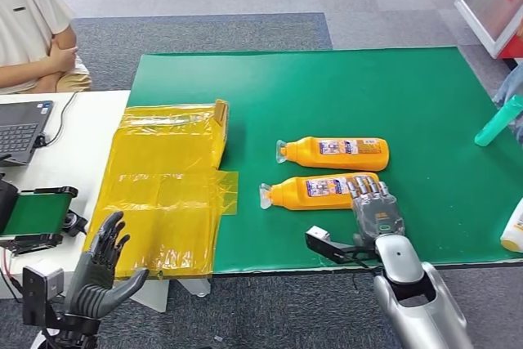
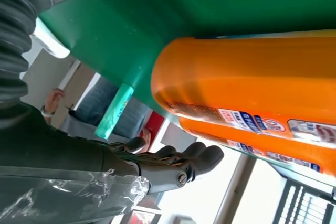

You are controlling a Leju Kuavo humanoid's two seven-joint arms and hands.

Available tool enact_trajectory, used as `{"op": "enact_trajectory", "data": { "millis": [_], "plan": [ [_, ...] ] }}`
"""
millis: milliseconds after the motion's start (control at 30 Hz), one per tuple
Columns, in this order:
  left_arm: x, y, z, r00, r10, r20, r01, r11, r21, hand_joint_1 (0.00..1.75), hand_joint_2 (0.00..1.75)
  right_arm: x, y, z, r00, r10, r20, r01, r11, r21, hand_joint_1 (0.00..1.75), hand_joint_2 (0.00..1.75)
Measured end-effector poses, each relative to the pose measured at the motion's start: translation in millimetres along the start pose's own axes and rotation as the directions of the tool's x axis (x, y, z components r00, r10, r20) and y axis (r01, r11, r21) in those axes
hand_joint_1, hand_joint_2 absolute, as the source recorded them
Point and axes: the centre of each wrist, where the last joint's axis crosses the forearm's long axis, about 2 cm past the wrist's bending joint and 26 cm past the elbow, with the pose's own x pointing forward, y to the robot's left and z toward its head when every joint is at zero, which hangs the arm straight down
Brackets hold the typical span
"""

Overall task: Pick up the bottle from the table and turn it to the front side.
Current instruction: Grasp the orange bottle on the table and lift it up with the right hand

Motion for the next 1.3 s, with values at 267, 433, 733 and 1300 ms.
{"op": "enact_trajectory", "data": {
  "millis": [267,433,733,1300],
  "plan": [
    [-3,-1,0,1.0,0.001,-0.012,-0.001,1.0,-0.011,0.0,1.75,0,1,-11,0.999,0.047,0.026,-0.047,0.999,0.013,0.0,1.75],
    [-5,-2,0,1.0,0.002,-0.019,-0.003,1.0,-0.012,0.0,1.75,1,0,-15,0.998,0.06,0.029,-0.06,0.998,0.015,0.0,1.75],
    [-9,-11,-2,0.999,-0.007,-0.032,0.005,0.999,-0.038,0.0,1.75,7,-7,-28,0.992,0.12,0.034,-0.121,0.993,0.012,0.0,1.75],
    [-14,-16,-3,0.999,0.014,-0.036,-0.016,0.998,-0.055,0.0,1.75,3,-4,-47,0.983,0.175,0.05,-0.177,0.983,0.041,0.0,1.75]
  ]
}}
